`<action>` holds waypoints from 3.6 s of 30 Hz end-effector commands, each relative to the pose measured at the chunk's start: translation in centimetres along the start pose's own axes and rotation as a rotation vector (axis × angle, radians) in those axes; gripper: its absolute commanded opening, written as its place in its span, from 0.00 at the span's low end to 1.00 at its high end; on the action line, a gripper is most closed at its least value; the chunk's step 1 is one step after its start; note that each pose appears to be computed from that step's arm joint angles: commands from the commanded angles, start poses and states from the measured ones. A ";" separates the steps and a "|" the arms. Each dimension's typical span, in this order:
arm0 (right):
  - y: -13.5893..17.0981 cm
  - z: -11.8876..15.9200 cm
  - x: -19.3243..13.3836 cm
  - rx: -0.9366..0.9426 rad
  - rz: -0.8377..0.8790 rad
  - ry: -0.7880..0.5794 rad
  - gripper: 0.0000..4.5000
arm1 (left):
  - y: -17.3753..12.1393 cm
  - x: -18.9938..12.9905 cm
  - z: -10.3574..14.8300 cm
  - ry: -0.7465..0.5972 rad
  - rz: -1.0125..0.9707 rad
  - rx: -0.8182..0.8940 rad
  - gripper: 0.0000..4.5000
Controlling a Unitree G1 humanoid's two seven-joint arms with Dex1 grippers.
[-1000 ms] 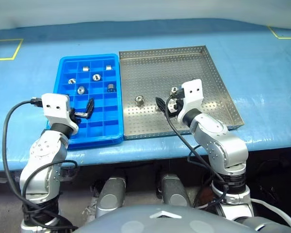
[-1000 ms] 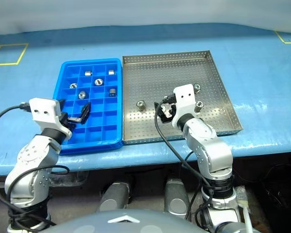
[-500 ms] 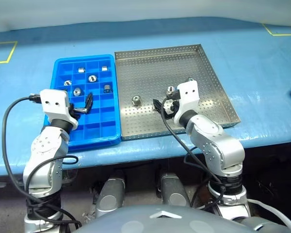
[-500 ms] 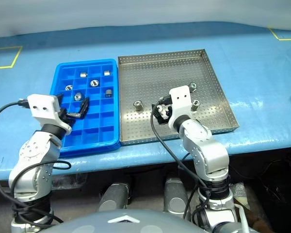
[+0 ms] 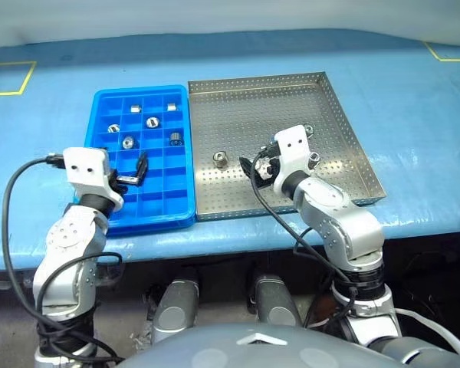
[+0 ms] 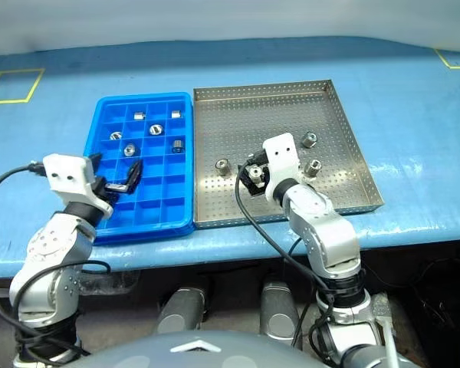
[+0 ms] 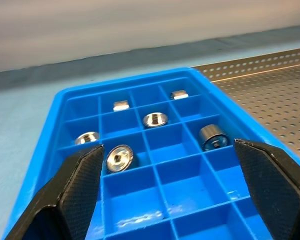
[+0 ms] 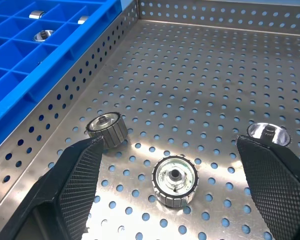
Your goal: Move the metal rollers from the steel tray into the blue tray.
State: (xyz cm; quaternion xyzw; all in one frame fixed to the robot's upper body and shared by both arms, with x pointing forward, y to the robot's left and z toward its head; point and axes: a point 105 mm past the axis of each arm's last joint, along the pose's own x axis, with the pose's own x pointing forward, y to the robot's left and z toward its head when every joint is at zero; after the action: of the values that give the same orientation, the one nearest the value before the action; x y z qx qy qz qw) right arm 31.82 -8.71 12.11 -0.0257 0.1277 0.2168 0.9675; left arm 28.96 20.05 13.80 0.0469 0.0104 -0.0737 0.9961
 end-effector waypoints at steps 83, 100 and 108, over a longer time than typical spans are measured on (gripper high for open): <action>8.8 2.0 1.1 -0.111 0.338 -0.134 1.00 | 7.9 2.9 -3.5 0.183 0.408 0.117 0.41; 5.4 0.9 0.0 -0.076 0.199 -0.107 1.00 | -1.7 6.4 3.8 -0.029 -0.218 0.080 1.00; 1.7 -0.4 -1.5 -0.069 0.046 -0.077 1.00 | -9.4 8.5 2.2 0.071 -0.647 0.151 1.00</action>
State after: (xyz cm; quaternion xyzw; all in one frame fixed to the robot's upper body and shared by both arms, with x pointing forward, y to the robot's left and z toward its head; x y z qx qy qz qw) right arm 29.79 -7.44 10.65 -0.0483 0.1137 0.2550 0.9590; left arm 35.87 10.28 14.28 0.1097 0.0695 -0.3641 0.9223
